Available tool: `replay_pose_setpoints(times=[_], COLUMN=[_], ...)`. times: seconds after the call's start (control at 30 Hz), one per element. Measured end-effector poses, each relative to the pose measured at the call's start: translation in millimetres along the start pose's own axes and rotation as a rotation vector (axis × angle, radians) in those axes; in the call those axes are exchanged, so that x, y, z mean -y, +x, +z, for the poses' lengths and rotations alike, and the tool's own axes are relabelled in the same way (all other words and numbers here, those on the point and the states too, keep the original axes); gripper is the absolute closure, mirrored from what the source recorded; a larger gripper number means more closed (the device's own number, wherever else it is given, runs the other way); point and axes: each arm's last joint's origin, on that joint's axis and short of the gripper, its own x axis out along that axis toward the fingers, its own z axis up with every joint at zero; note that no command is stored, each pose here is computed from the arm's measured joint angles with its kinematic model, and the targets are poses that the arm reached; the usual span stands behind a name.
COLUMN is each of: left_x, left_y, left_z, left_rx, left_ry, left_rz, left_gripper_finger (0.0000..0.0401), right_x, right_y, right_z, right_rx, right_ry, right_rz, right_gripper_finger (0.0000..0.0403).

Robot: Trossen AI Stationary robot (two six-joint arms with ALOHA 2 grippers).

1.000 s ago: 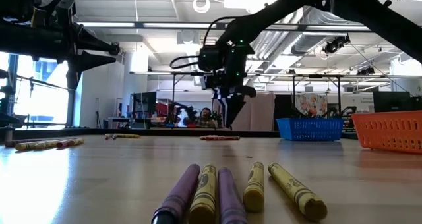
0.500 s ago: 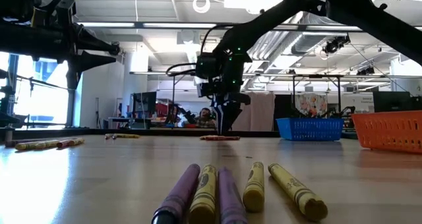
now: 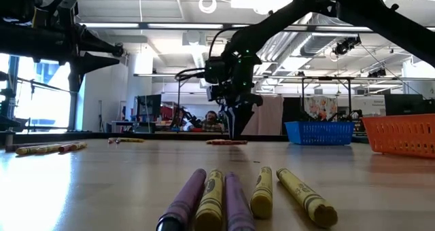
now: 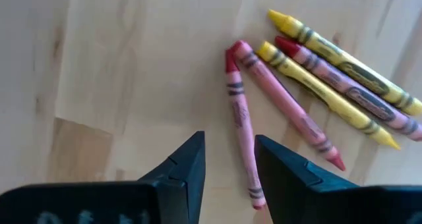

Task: Sort crayons
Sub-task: Put the red crayon into the blue basket

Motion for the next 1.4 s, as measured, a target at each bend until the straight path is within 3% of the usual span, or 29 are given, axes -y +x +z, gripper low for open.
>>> replay_pose_setpoints(times=[0.8, 1.17, 1.4], left_x=[0, 0, 0], left_y=[0, 0, 0], left_z=[0, 0, 0], left_rx=[0.0, 0.0, 0.0], left_ry=[0.0, 0.0, 0.0], left_rz=[0.0, 0.0, 0.0], left_gripper_finger=[0.0295, 0.0295, 0.0295], right_x=[8, 10, 10], right_y=[-3, -3, -2], right_z=[-13, -16, -16], right_rx=[-0.027, -0.043, -0.062], right_ry=[-0.34, -0.553, -0.533], right_rz=[0.023, 0.029, 0.017], right_gripper_finger=[0.0286, 0.0286, 0.0286])
